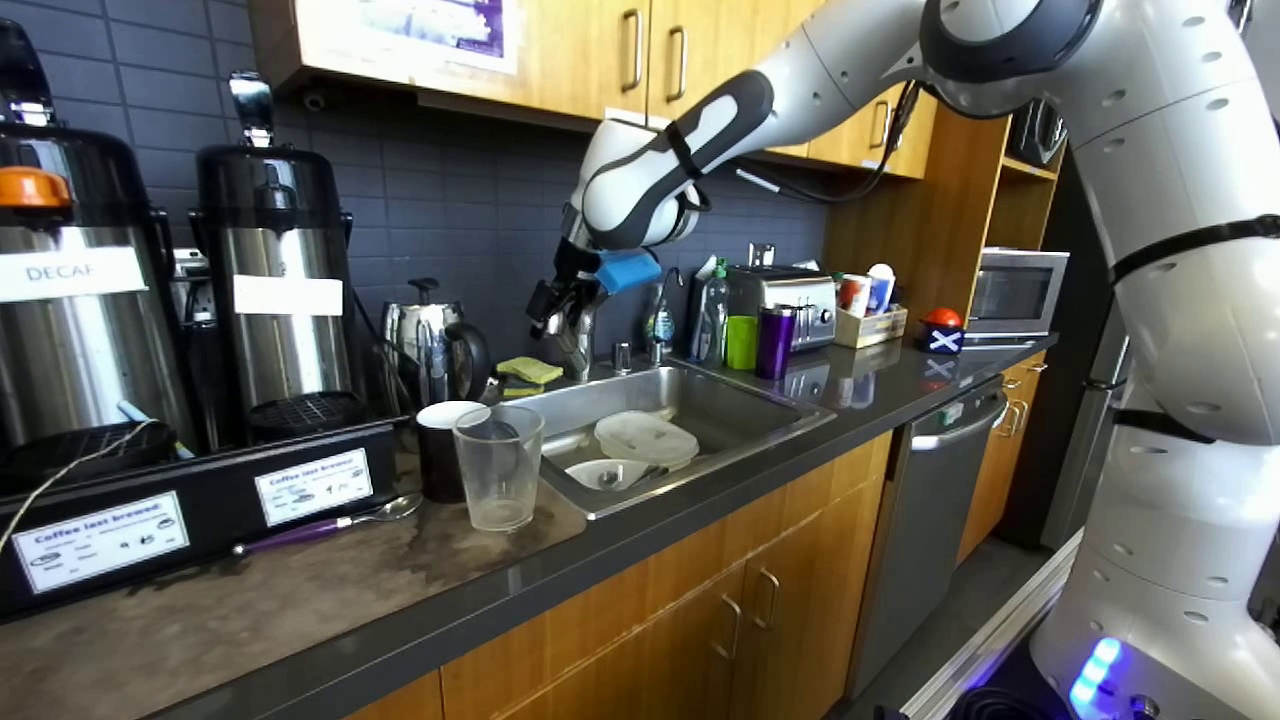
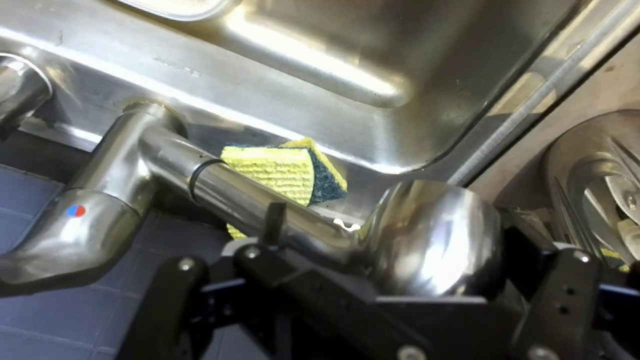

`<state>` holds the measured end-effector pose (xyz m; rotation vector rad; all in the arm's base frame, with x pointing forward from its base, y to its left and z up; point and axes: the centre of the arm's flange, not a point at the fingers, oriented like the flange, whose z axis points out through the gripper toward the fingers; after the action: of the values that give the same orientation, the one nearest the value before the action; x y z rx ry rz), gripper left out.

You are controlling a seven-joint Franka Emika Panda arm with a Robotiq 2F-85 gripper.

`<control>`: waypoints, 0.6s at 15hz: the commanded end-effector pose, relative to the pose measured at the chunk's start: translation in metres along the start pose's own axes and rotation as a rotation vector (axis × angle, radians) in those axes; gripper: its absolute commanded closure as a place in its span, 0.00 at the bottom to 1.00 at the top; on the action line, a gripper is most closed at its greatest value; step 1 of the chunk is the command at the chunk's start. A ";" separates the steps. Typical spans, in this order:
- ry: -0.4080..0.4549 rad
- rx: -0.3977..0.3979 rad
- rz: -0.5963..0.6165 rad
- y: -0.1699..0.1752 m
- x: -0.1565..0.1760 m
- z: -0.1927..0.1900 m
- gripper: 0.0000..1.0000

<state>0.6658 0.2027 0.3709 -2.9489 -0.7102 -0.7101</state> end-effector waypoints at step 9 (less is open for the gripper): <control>-0.014 -0.136 -0.055 0.016 -0.003 -0.012 0.15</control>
<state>0.6638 0.2093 0.3754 -3.0002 -0.8038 -0.7522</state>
